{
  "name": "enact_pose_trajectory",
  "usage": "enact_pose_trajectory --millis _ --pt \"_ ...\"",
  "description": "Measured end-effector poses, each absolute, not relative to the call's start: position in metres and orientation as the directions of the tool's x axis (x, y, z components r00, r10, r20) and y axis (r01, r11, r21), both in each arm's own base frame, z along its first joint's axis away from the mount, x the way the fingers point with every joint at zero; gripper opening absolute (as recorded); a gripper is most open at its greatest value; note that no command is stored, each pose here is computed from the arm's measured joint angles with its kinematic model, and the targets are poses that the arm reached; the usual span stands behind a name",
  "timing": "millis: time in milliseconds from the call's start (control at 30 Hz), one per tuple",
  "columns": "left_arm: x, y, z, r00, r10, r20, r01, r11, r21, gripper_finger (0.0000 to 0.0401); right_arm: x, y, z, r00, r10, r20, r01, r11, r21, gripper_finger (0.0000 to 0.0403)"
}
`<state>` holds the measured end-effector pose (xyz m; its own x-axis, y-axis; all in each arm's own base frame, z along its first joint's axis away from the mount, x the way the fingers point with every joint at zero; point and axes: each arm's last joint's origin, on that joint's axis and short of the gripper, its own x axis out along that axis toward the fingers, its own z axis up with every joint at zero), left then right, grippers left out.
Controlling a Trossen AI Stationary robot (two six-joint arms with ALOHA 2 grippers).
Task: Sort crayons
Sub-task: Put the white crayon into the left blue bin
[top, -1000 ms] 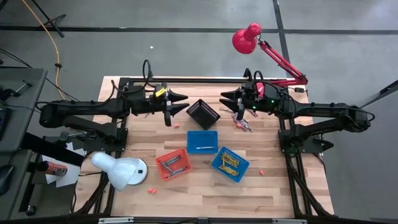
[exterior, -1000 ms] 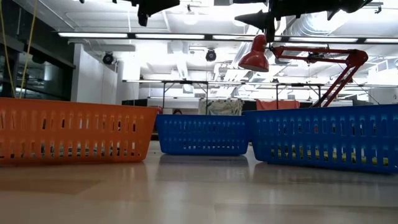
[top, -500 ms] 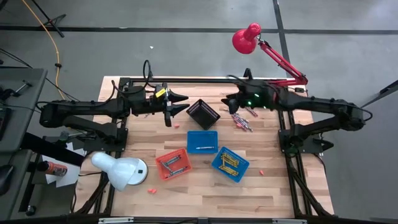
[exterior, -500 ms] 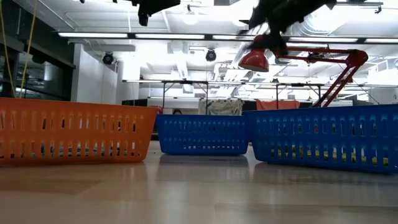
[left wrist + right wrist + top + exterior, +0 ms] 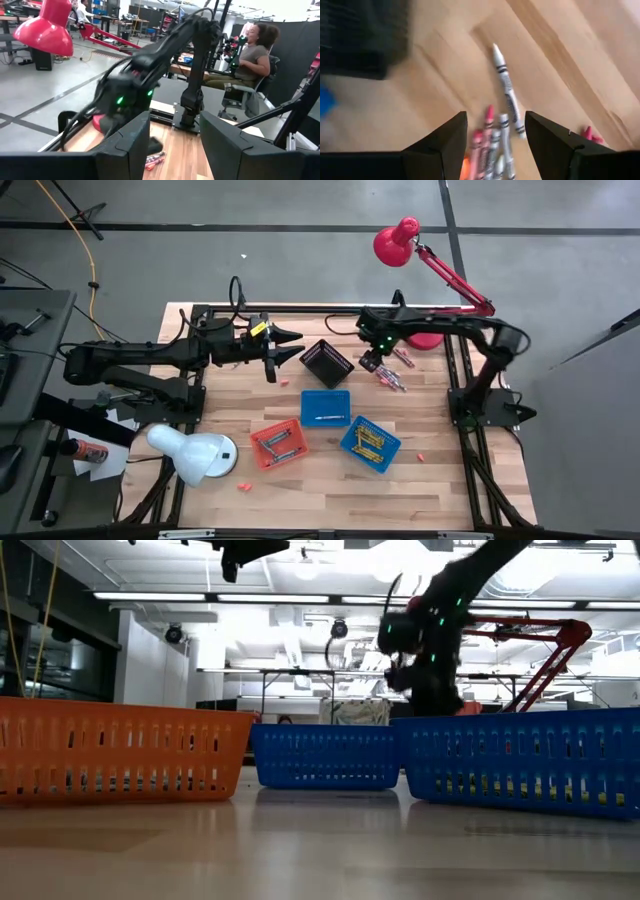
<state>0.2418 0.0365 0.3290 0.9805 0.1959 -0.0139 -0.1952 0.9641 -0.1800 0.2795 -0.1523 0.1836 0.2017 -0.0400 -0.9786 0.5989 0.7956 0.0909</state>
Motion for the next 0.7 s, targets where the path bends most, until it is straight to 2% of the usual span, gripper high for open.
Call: enact_pose_trajectory --millis 233,567,700 --pt "0.242 0.036 0.329 0.981 0.196 -0.014 -0.195 0.964 -0.18 0.0158 0.29 -0.16 0.145 0.122 -0.031 -0.992 0.583 0.811 0.046 0.0195" --pt "0.242 0.037 0.329 0.981 0.196 -0.014 -0.195 0.964 -0.179 0.0158 0.292 -0.167 0.14 0.13 -0.071 -0.989 0.568 0.823 0.016 0.0194" --pt "0.242 0.037 0.329 0.98 0.199 -0.013 -0.198 0.964 -0.179 0.0158 0.291 -0.171 0.136 0.117 -0.07 -0.991 0.567 0.824 0.009 0.0159"
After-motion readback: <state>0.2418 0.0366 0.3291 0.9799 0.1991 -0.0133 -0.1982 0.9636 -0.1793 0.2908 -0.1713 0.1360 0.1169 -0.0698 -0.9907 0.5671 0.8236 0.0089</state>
